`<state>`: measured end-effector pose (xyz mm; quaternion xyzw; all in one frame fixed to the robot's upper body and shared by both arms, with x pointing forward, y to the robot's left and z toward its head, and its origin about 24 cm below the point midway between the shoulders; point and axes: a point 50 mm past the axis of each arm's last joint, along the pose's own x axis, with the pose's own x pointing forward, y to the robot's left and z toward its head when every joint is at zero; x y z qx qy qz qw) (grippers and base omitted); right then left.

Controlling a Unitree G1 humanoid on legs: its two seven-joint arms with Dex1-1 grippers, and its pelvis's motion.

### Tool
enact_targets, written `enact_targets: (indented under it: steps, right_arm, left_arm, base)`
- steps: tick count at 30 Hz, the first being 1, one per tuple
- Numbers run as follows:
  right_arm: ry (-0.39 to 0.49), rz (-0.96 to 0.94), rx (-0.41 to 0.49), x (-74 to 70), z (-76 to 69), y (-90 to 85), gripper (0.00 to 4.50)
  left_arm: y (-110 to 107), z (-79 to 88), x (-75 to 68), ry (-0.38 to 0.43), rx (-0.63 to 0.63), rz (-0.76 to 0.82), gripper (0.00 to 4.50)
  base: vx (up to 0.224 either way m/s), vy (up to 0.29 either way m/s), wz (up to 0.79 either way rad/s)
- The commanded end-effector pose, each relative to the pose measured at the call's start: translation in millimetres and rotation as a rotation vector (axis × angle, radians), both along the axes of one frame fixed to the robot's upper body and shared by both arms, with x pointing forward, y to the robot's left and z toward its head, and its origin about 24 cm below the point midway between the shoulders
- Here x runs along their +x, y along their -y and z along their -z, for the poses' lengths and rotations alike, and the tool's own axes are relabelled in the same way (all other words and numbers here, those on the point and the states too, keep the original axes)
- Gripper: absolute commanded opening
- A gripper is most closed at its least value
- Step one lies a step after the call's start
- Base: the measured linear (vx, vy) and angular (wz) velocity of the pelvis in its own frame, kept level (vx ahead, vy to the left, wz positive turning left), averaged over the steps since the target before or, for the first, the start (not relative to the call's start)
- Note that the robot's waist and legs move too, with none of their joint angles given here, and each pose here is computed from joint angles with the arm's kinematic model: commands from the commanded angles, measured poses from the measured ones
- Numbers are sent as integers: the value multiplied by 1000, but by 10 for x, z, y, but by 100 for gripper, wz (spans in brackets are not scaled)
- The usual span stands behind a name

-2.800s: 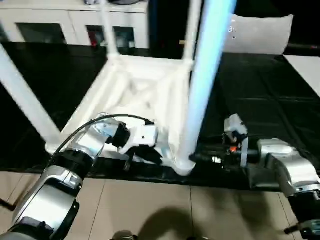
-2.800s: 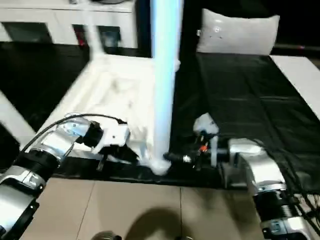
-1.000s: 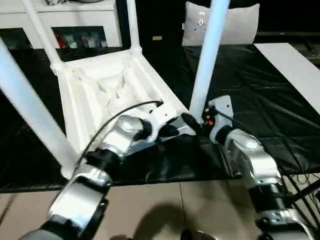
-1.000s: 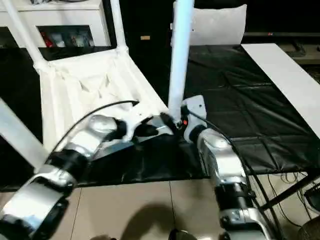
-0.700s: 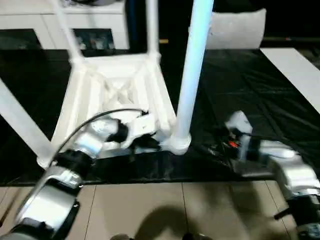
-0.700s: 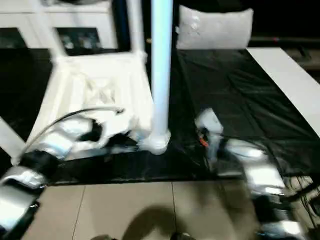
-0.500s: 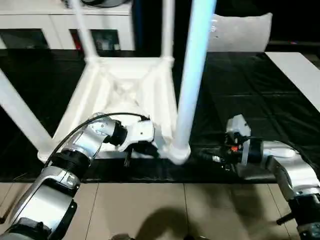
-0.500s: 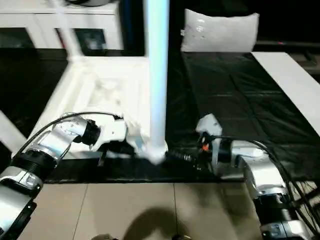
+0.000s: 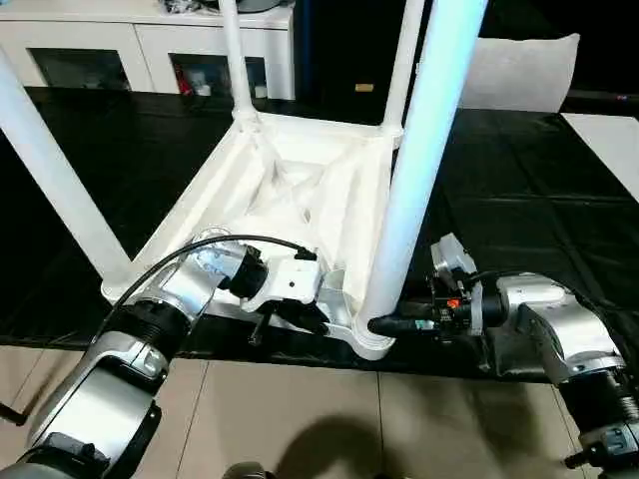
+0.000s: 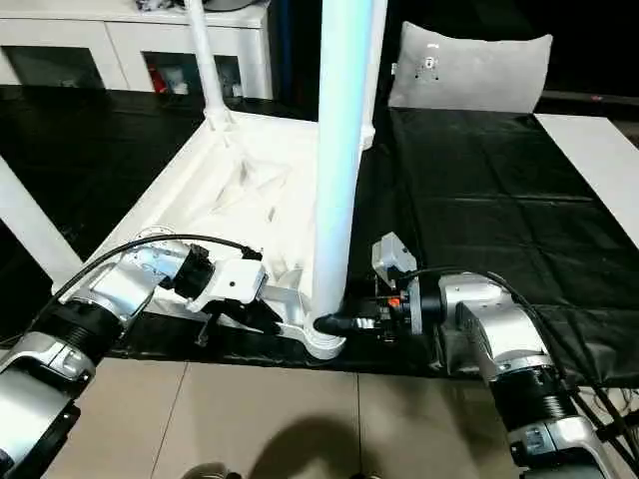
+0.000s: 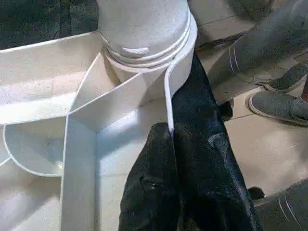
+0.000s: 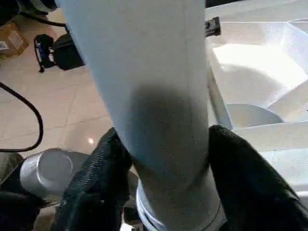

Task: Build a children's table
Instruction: Rotate leg to tighten

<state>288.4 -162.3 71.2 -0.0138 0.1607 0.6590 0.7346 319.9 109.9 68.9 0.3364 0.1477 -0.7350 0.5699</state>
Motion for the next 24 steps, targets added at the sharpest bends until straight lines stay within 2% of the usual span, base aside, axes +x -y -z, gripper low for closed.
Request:
enact_targets:
  steps: [1, 8, 9, 13, 18, 21, 22, 24]
  right_arm:
    - [-4, -24, 3, 19, -34, -19, 223]
    - [-26, -33, 14, -4, -22, -38, 201]
    - [-46, -1, 49, -29, -21, -59, 200]
    - [-47, 102, 84, -44, -7, -144, 199]
    - [13, 474, 34, 171, 87, -368, 198]
    - [15, 514, 35, 195, 84, -391, 196]
    - [10, 664, 41, 289, 74, -508, 196]
    - [9, 766, 42, 353, 68, -588, 195]
  left_arm:
    - [50, 32, -25, 6, 57, 63, 0]
    - [10, 45, 8, -12, 42, -2, 0]
    - [31, 46, 48, -36, 5, -87, 0]
    - [112, 28, 114, -73, -70, -220, 0]
    - [346, -6, 274, -64, -168, -458, 0]
    - [373, -11, 288, -65, -176, -483, 0]
    - [451, -39, 359, -44, -206, -591, 0]
    - [497, -67, 404, -28, -228, -657, 0]
  base:
    - [0, 0, 0]
    - [0, 0, 0]
    - [0, 0, 0]
    - [0, 0, 0]
    - [0, 0, 0]
    - [0, 0, 0]
    - [0, 0, 0]
    - [-31, -7, -3]
